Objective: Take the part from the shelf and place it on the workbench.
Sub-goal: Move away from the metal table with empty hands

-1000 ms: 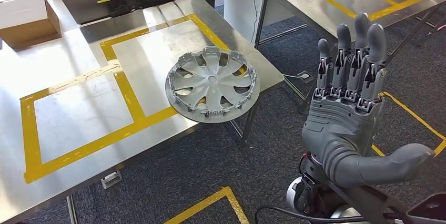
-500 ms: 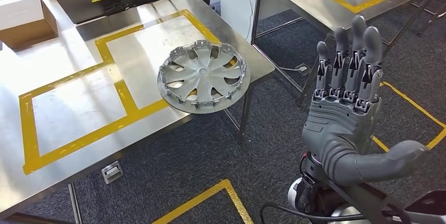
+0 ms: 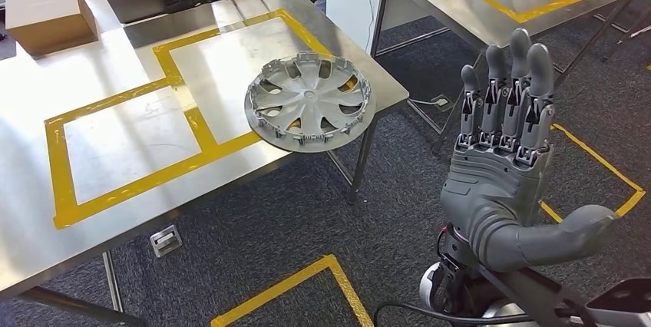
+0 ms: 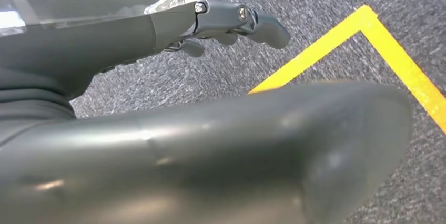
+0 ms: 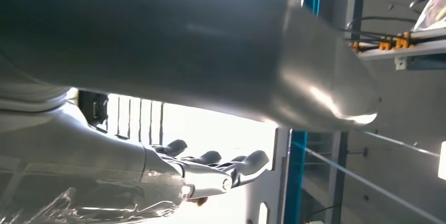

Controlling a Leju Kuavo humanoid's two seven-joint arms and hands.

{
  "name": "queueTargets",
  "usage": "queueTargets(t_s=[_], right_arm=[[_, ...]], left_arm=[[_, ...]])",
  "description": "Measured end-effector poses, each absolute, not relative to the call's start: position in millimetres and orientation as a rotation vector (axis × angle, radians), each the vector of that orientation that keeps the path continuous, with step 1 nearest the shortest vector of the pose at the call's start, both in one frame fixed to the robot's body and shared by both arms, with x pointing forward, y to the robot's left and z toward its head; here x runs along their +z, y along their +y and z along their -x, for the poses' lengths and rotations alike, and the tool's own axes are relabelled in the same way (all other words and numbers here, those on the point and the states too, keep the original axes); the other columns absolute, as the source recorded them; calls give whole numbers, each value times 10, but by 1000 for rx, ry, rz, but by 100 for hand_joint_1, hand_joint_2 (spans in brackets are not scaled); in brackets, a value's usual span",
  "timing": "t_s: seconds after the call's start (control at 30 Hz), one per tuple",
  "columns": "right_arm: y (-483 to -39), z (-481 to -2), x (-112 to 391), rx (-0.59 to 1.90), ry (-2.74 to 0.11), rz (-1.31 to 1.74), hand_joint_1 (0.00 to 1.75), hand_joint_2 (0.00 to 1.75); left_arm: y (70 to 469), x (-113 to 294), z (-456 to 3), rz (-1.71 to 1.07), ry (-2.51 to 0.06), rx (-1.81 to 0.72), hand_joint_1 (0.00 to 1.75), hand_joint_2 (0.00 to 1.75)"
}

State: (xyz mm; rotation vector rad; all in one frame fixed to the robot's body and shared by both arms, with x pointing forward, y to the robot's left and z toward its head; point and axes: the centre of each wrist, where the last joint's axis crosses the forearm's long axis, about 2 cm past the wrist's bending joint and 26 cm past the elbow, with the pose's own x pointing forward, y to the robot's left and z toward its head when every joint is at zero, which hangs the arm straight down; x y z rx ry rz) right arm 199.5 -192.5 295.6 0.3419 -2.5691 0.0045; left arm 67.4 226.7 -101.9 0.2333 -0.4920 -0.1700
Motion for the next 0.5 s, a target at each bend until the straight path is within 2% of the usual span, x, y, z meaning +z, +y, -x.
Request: queueTargets(t_s=[0.5], right_arm=[[-1937, -1998, 2932, -13, -2543, -350, 0, 0]], left_arm=[[2263, -1019, -671, -235, -493, -165, 0, 0]])
